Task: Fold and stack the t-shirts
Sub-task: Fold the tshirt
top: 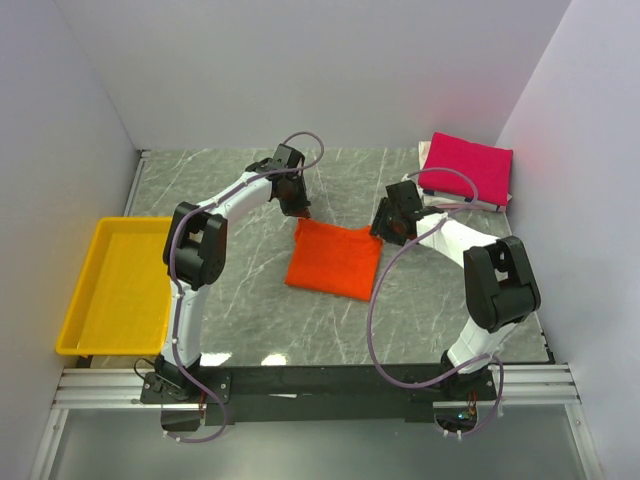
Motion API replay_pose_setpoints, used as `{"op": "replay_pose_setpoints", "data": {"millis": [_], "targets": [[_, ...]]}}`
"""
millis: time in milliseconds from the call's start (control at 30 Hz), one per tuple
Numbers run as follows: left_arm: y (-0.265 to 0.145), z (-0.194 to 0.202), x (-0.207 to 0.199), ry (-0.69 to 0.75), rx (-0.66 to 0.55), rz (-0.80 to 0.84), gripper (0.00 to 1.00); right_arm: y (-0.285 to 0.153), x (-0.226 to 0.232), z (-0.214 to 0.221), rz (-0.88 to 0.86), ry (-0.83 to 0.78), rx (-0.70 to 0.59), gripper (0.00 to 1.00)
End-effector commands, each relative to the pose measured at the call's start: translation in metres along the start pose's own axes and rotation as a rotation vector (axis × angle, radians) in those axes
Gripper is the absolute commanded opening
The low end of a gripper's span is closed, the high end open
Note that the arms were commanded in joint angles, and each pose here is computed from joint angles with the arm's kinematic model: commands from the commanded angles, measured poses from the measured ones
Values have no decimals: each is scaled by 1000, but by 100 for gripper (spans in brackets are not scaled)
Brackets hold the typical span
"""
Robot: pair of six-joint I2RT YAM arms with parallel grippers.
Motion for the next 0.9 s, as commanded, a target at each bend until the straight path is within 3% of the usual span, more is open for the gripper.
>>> {"op": "replay_pose_setpoints", "data": {"millis": [0,67,100,200,267,400,600,867], "targets": [[-15,-11,-14,15,-47,35,1,8,8,-3,-33,5,-22,57],[-17,-12,-13,12,-54,32,7,12,9,0,-43,12,-9,57],[-17,-13,-12,12,-61,24,23,13,9,-1,-43,16,-9,57],[-19,-17,-4,-5,-77,-20,38,17,9,2,-41,21,0,54],[-21,-17,2,-18,-78,-39,42,19,9,5,-39,26,7,53],[-18,-13,3,-19,-57,-14,43,21,10,5,-46,37,9,35],[-14,-10,0,-22,-39,11,43,23,10,4,-47,40,12,18],[-12,-1,-7,-13,-3,54,33,26,12,5,-50,44,19,2]]}}
Point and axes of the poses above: each gripper's point midway between its finger pads, its own y axis out along the fingers, its own x axis along the line the jaws close on, z = x × y, the point moved 4 cm from there along -y, back along the fingers, and after that the axes turned 6 degrees about -y, right-handed, at the moved point
